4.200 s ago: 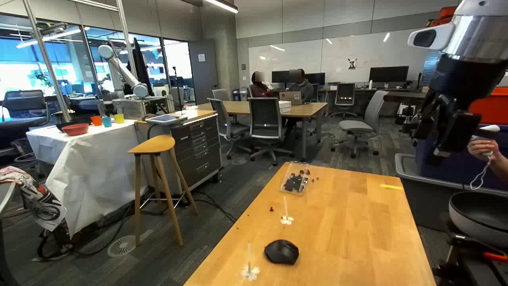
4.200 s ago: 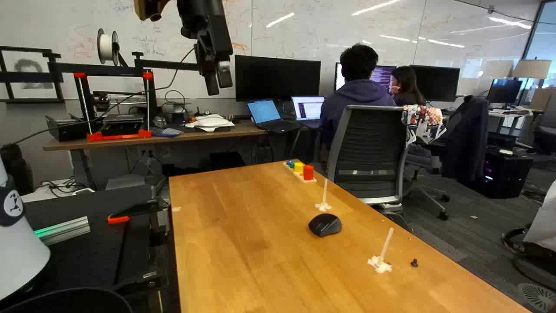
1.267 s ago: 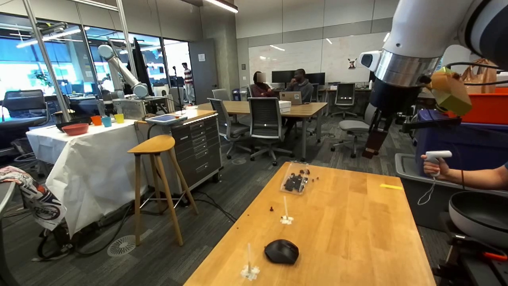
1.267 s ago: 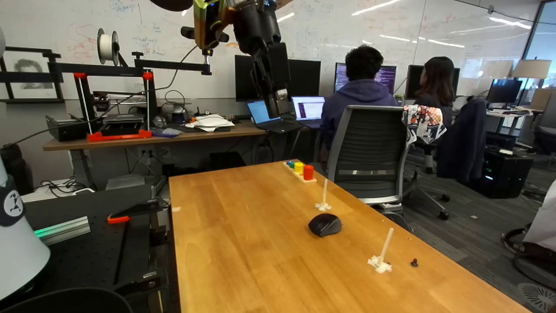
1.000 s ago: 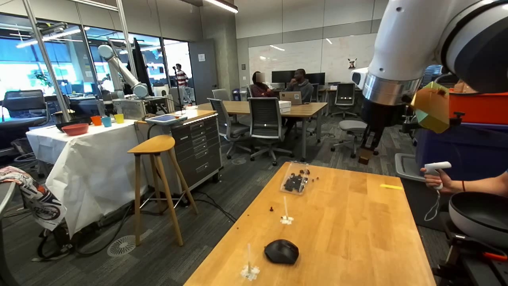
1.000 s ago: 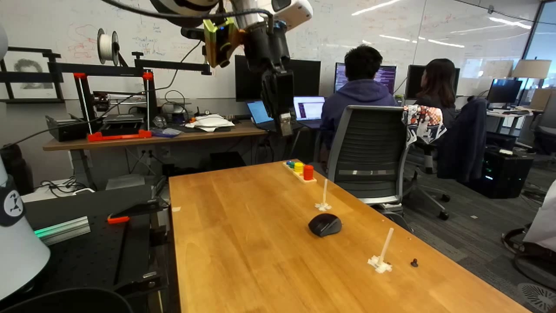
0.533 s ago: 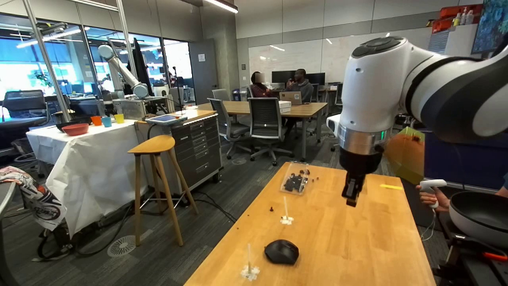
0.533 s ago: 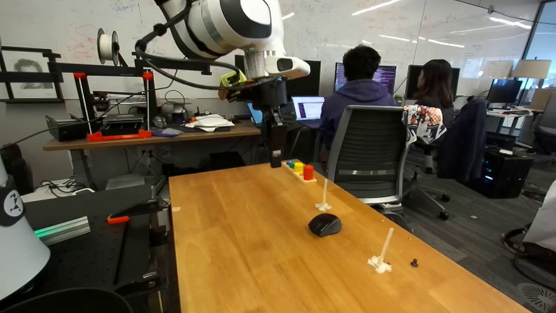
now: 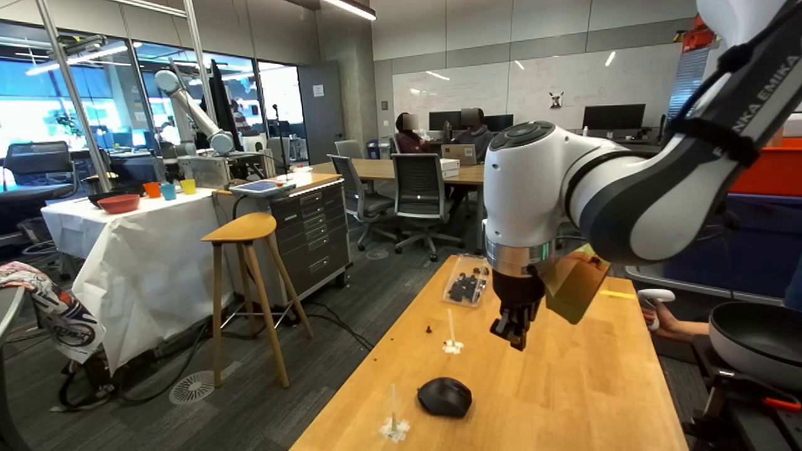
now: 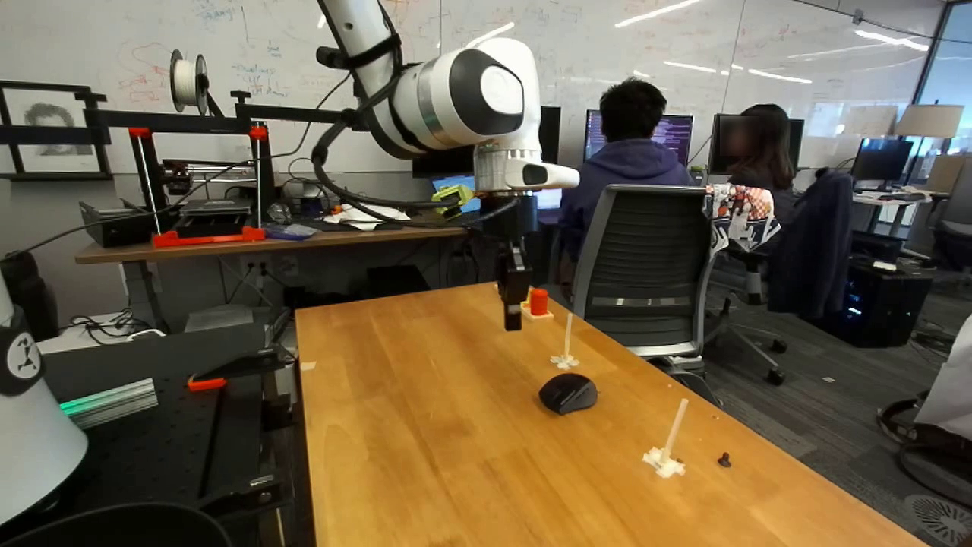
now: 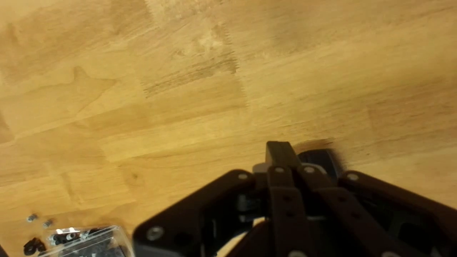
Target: Press the left mouse button
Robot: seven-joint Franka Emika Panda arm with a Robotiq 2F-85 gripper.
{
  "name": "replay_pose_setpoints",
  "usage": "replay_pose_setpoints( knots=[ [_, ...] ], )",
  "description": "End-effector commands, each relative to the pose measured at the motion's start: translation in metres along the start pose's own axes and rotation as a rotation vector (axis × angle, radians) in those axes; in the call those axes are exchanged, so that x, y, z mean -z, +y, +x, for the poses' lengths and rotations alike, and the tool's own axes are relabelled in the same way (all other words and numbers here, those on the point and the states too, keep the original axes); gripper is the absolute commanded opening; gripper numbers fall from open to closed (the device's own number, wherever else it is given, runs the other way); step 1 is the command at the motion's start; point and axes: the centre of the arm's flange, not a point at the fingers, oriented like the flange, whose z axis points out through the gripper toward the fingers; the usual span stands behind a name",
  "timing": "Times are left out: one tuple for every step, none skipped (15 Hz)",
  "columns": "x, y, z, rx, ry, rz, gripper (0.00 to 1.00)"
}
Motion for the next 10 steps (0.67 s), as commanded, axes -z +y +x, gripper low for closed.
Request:
replay_pose_setpoints(
  knots=[
    [-0.020, 0.000, 0.045, -0.127, -0.021, 0.031, 0.00],
    [-0.027, 0.003, 0.054, -0.155, -0.031, 0.036, 0.00],
    [-0.031, 0.005, 0.060, -0.178, -0.039, 0.041, 0.00],
    [-0.038, 0.005, 0.067, -0.202, -0.046, 0.041, 0.00],
    [-0.043, 0.006, 0.074, -0.223, -0.055, 0.046, 0.00],
    [-0.050, 0.007, 0.081, -0.243, -0.069, 0.053, 0.00],
    [-0.057, 0.008, 0.086, -0.264, -0.079, 0.055, 0.00],
    [-0.065, 0.007, 0.092, -0.281, -0.092, 0.057, 0.00],
    [-0.072, 0.006, 0.096, -0.296, -0.101, 0.058, 0.00],
    [-0.079, 0.004, 0.100, -0.311, -0.111, 0.058, 0.00]
  ],
)
